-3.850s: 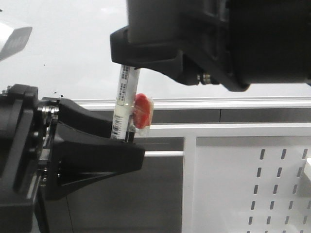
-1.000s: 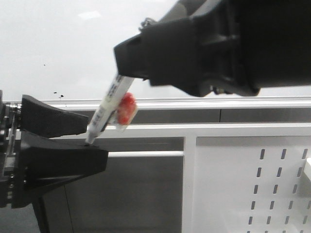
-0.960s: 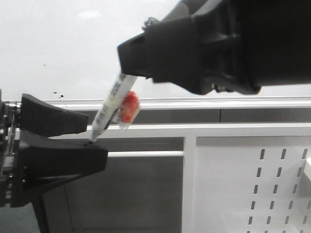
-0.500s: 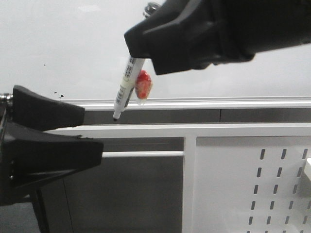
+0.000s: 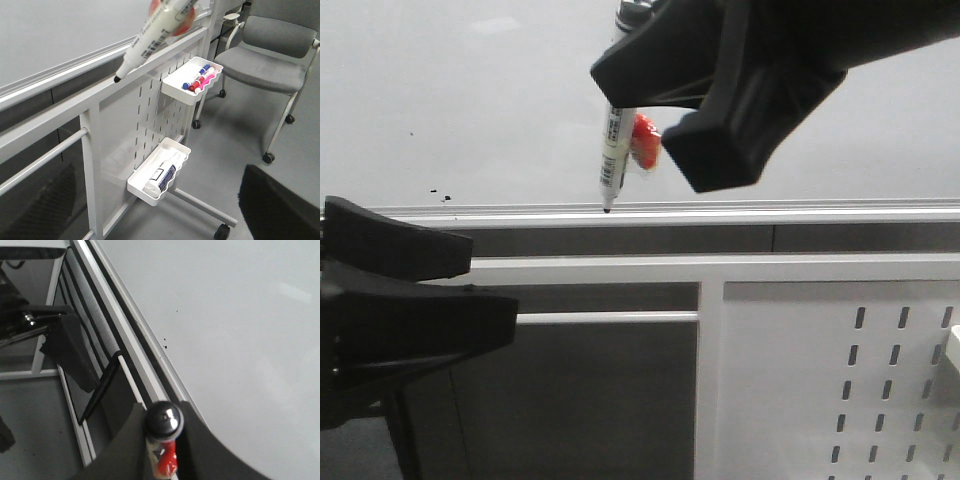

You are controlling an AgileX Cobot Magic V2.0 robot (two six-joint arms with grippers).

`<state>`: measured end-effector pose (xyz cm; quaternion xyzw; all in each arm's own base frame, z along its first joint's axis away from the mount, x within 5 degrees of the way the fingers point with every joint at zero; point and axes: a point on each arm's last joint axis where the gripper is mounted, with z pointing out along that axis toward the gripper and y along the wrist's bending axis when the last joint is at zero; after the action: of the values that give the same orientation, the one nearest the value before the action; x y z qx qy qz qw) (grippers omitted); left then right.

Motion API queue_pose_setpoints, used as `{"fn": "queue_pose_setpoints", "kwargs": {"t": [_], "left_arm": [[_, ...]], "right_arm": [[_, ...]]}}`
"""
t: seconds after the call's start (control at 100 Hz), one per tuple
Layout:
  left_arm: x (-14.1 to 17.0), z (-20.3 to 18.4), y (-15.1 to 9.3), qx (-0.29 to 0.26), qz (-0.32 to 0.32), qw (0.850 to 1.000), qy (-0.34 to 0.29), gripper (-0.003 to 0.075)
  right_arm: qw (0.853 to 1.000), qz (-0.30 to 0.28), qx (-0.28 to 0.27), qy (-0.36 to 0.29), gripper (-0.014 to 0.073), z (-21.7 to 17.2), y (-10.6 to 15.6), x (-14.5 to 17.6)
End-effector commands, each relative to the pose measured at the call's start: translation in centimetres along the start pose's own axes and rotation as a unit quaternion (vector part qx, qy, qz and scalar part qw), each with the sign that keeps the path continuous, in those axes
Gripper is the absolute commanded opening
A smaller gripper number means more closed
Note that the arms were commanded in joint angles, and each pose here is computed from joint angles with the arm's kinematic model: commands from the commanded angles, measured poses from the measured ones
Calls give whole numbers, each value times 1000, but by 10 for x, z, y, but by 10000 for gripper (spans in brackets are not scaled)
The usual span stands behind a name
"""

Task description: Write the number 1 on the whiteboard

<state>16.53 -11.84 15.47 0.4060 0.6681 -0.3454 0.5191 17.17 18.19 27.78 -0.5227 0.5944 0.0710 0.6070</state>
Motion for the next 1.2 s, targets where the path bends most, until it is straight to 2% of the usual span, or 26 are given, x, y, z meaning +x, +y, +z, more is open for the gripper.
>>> {"fn": "queue_pose_setpoints", "kwargs": {"t": [0.0, 0.34, 0.47, 0.59, 0.86, 1.06, 1.19], "left_arm": [[-26, -3, -2, 11, 1, 993, -116, 598], [-27, -3, 1, -6, -4, 993, -122, 598], [-27, -3, 1, -6, -4, 993, -122, 598], [-27, -3, 2, -12, -6, 992, -123, 597], [-27, -4, 4, -20, -8, 992, -126, 597], [-28, -4, 6, -33, -9, 991, -130, 596], [-28, -4, 6, -34, -9, 991, -130, 596]], "right_arm": [[997, -52, 31, -48, -61, -4, -13, -18], [983, -185, -6, -6, -61, 17, 0, 0], [980, -197, -2, -18, -61, 24, 2, 2], [972, -231, 13, -33, -61, 26, -1, 0], [961, -274, 41, -26, -61, 25, -13, 5], [943, -328, 43, -22, -61, 25, -13, 5], [941, -336, 45, -24, -61, 25, -14, 5]]}}
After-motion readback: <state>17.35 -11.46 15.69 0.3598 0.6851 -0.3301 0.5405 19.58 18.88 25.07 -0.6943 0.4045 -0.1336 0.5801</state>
